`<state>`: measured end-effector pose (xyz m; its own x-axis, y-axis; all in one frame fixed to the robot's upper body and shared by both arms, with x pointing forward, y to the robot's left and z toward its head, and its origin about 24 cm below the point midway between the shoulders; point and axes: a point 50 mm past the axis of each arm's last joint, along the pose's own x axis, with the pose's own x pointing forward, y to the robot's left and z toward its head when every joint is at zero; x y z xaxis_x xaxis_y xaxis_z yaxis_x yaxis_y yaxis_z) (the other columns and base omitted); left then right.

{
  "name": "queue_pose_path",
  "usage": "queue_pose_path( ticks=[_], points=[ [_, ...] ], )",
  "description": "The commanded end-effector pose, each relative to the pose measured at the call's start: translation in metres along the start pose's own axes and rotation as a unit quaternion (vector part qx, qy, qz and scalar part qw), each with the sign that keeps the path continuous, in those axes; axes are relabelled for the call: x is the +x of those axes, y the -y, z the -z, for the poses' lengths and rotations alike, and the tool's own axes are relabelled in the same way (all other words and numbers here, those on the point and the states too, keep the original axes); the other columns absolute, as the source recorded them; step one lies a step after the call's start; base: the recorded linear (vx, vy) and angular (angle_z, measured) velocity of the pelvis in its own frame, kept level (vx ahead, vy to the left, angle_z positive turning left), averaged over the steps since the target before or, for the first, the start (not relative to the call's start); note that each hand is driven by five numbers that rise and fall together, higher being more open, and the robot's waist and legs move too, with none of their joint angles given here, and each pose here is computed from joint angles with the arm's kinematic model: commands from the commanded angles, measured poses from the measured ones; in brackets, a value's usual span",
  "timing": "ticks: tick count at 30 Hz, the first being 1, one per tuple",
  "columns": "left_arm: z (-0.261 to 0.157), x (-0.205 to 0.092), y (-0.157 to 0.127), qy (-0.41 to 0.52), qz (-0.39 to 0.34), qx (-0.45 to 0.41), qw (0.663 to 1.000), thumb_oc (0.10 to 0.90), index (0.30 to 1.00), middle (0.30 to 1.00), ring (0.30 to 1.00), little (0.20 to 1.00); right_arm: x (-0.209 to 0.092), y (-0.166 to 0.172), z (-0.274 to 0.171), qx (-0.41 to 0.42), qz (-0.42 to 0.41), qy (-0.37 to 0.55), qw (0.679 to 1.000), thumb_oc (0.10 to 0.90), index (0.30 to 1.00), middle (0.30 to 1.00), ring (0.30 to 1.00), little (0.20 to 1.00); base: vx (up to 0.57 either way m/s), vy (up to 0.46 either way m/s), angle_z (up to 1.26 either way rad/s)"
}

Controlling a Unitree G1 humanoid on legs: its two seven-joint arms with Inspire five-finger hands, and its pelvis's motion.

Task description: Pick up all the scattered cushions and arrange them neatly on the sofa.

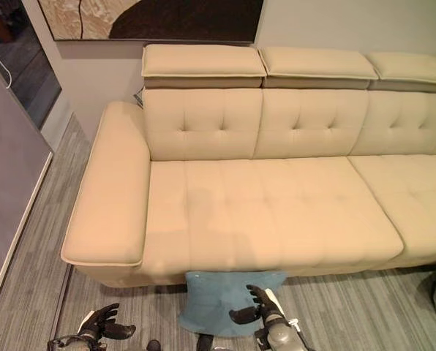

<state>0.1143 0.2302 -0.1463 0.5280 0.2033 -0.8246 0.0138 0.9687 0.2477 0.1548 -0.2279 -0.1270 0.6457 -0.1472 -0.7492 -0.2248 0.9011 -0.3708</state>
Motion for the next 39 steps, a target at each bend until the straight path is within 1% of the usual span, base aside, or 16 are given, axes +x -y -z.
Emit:
queue_pose_path(
  ticks=[1, 5, 7, 14, 19, 20, 22, 23, 25, 29, 31, 35, 38, 39],
  points=[
    [-0.004, 0.001, -0.003, 0.013, -0.001, 0.021, 1.000, 0.800, 0.900, 0.900, 0.900, 0.900, 0.004, 0.021, -0.017, -0.003, 0.036, 0.035, 0.999, 0.800, 0.900, 0.900, 0.900, 0.900, -0.07, 0.034, -0.03],
    [-0.009, 0.002, -0.004, 0.022, -0.006, 0.016, 1.000, 0.800, 0.900, 0.900, 0.900, 0.900, 0.006, 0.024, -0.028, -0.006, 0.040, 0.050, 0.998, 0.800, 0.900, 0.900, 0.900, 0.900, -0.21, 0.063, -0.14],
    [-0.011, 0.003, -0.014, 0.020, -0.024, 0.017, 0.999, 0.800, 0.900, 0.900, 0.900, 0.900, 0.010, 0.027, -0.044, -0.017, 0.044, 0.069, 0.996, 0.800, 0.900, 0.900, 0.900, 0.900, -0.28, -0.065, -0.49],
    [-0.005, 0.003, -0.021, 0.007, -0.046, -0.005, 0.999, 0.800, 0.900, 0.900, 0.900, 0.900, 0.011, 0.032, -0.062, -0.021, 0.048, 0.098, 0.994, 0.800, 0.900, 0.900, 0.900, 0.900, -0.03, -0.298, -0.28],
    [-0.020, 0.005, -0.010, 0.036, -0.029, -0.021, 0.999, 0.800, 0.900, 0.900, 0.900, 0.900, 0.008, 0.042, -0.066, -0.019, 0.059, 0.118, 0.991, 0.800, 0.900, 0.900, 0.900, 0.900, 0.01, -0.243, 0.16],
    [-0.028, 0.006, -0.006, 0.051, -0.025, -0.027, 0.998, 0.800, 0.900, 0.900, 0.900, 0.900, 0.007, 0.046, -0.065, -0.014, 0.066, 0.120, 0.990, 0.800, 0.900, 0.900, 0.900, 0.900, -0.05, -0.123, 0.22],
    [-0.034, 0.006, -0.003, 0.061, -0.018, -0.031, 0.997, 0.800, 0.900, 0.900, 0.900, 0.900, 0.006, 0.048, -0.064, -0.010, 0.069, 0.119, 0.990, 0.800, 0.900, 0.900, 0.900, 0.900, -0.05, -0.166, 0.48],
    [-0.049, 0.008, 0.007, 0.085, -0.001, -0.034, 0.996, 0.800, 0.900, 0.900, 0.900, 0.900, 0.004, 0.057, -0.057, -0.005, 0.082, 0.111, 0.991, 0.800, 0.900, 0.900, 0.900, 0.900, -0.02, -0.192, 0.82],
    [-0.053, 0.007, 0.011, 0.093, 0.010, -0.026, 0.995, 0.800, 0.900, 0.900, 0.900, 0.900, 0.004, 0.059, -0.054, -0.002, 0.085, 0.107, 0.991, 0.800, 0.900, 0.900, 0.900, 0.900, 0.00, -0.131, 0.84],
    [-0.053, 0.007, 0.011, 0.092, 0.014, -0.016, 0.996, 0.800, 0.900, 0.900, 0.900, 0.900, 0.005, 0.055, -0.051, 0.003, 0.083, 0.098, 0.992, 0.800, 0.900, 0.900, 0.900, 0.900, 0.05, -0.026, 0.04],
    [-0.045, 0.007, 0.006, 0.079, 0.005, -0.017, 0.997, 0.800, 0.900, 0.900, 0.900, 0.900, 0.007, 0.049, -0.054, -0.001, 0.077, 0.098, 0.992, 0.800, 0.900, 0.900, 0.900, 0.900, 0.12, 0.064, 0.06],
    [-0.036, 0.007, -0.002, 0.060, -0.010, -0.018, 0.998, 0.800, 0.900, 0.900, 0.900, 0.900, 0.007, 0.041, -0.055, 0.006, 0.068, 0.100, 0.993, 0.800, 0.900, 0.900, 0.900, 0.900, 0.13, 0.094, -0.73],
    [-0.036, 0.006, -0.015, 0.064, -0.027, -0.027, 0.997, 0.800, 0.900, 0.900, 0.900, 0.900, 0.009, 0.032, -0.063, 0.006, 0.056, 0.108, 0.993, 0.800, 0.900, 0.900, 0.900, 0.900, 0.09, 0.136, -0.25],
    [-0.037, 0.006, -0.015, 0.064, -0.028, -0.027, 0.997, 0.800, 0.900, 0.900, 0.900, 0.900, 0.009, 0.032, -0.063, 0.006, 0.056, 0.108, 0.993, 0.800, 0.900, 0.900, 0.900, 0.900, 0.01, 0.106, -0.70]
  ],
)
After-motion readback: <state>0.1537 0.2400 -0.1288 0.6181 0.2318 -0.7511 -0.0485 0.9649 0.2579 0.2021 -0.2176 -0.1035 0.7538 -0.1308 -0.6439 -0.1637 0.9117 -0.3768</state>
